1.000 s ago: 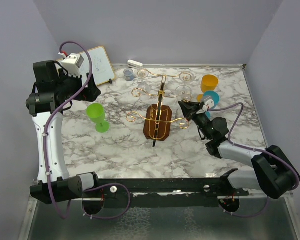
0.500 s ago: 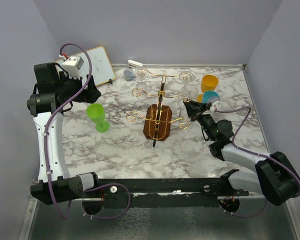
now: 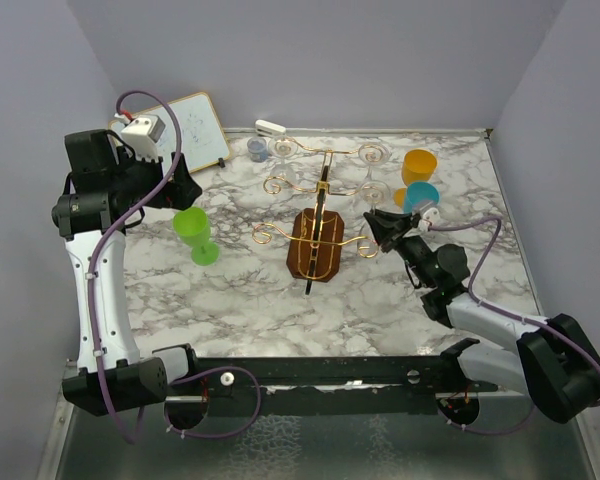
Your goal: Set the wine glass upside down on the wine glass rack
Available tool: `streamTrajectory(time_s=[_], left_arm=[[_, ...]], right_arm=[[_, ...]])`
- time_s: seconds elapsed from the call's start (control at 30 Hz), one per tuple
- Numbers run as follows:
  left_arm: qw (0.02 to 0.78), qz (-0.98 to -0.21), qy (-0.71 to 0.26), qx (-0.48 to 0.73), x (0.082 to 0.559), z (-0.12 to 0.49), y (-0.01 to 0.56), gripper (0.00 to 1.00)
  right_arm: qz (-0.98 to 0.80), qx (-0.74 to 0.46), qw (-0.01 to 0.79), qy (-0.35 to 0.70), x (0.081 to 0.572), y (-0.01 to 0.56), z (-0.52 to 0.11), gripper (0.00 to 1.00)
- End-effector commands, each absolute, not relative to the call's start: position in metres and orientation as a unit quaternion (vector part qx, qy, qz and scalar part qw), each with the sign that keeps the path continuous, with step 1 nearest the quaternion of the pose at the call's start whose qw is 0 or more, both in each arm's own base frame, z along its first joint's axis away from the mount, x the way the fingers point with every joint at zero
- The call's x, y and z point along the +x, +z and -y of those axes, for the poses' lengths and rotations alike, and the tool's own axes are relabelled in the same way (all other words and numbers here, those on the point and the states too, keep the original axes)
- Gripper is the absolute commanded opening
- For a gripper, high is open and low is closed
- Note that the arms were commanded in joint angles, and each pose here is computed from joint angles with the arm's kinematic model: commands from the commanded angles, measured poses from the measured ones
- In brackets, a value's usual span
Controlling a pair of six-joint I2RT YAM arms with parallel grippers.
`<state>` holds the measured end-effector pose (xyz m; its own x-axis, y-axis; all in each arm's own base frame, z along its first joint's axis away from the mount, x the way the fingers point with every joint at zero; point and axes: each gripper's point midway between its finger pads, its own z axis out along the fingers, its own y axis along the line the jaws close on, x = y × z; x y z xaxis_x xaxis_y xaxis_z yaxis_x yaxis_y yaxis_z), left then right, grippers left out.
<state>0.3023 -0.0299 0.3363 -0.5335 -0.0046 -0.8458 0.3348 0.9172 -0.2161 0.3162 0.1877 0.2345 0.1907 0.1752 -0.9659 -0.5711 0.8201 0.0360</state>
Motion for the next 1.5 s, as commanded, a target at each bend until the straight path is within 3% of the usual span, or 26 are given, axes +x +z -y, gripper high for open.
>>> streamTrajectory(time_s=[0.0,0.17,0.33,0.43,0.73,1.03,1.2,1.3,1.33,1.37,1.47], left_arm=[[0.484,-0.848,-0.193,0.098,0.298,0.034,0.341,0.89],[0.482,-0.849,-0.192,0.096,0.297,0.033,0.338,0.89],[0.482,-0.85,-0.191,0.096,0.294,0.033,0.337,0.89],[0.482,-0.85,-0.189,0.095,0.293,0.032,0.337,0.89],[0.48,-0.851,-0.189,0.095,0.291,0.033,0.334,0.89],[0.451,-0.863,-0.199,0.108,0.289,0.034,0.33,0.9],[0.444,-0.867,-0.195,0.112,0.292,0.032,0.333,0.9],[0.438,-0.868,-0.206,0.112,0.293,0.035,0.333,0.91],[0.436,-0.868,-0.211,0.112,0.294,0.036,0.333,0.96],[0.435,-0.868,-0.214,0.113,0.295,0.036,0.332,0.99],[0.439,-0.864,-0.217,0.115,0.297,0.038,0.337,0.99]], right_arm=[[-0.576,-0.214,0.742,0.27,0.307,0.235,-0.201,0.01],[-0.585,-0.22,0.731,0.274,0.311,0.229,-0.206,0.02],[-0.594,-0.196,0.732,0.269,0.316,0.227,-0.201,0.28],[-0.597,-0.184,0.738,0.257,0.317,0.228,-0.194,0.38],[-0.617,-0.145,0.742,0.22,0.31,0.232,-0.168,0.46],[-0.675,-0.114,0.697,0.214,0.288,0.216,-0.15,0.57],[-0.696,-0.047,0.693,0.181,0.277,0.24,-0.119,0.6],[-0.736,0.03,0.663,0.136,0.278,0.249,-0.093,0.73],[-0.759,0.046,0.64,0.113,0.281,0.243,-0.087,0.84],[-0.778,0.059,0.619,0.09,0.285,0.242,-0.082,0.9],[-0.819,0.096,0.565,0.033,0.302,0.233,-0.069,0.94]])
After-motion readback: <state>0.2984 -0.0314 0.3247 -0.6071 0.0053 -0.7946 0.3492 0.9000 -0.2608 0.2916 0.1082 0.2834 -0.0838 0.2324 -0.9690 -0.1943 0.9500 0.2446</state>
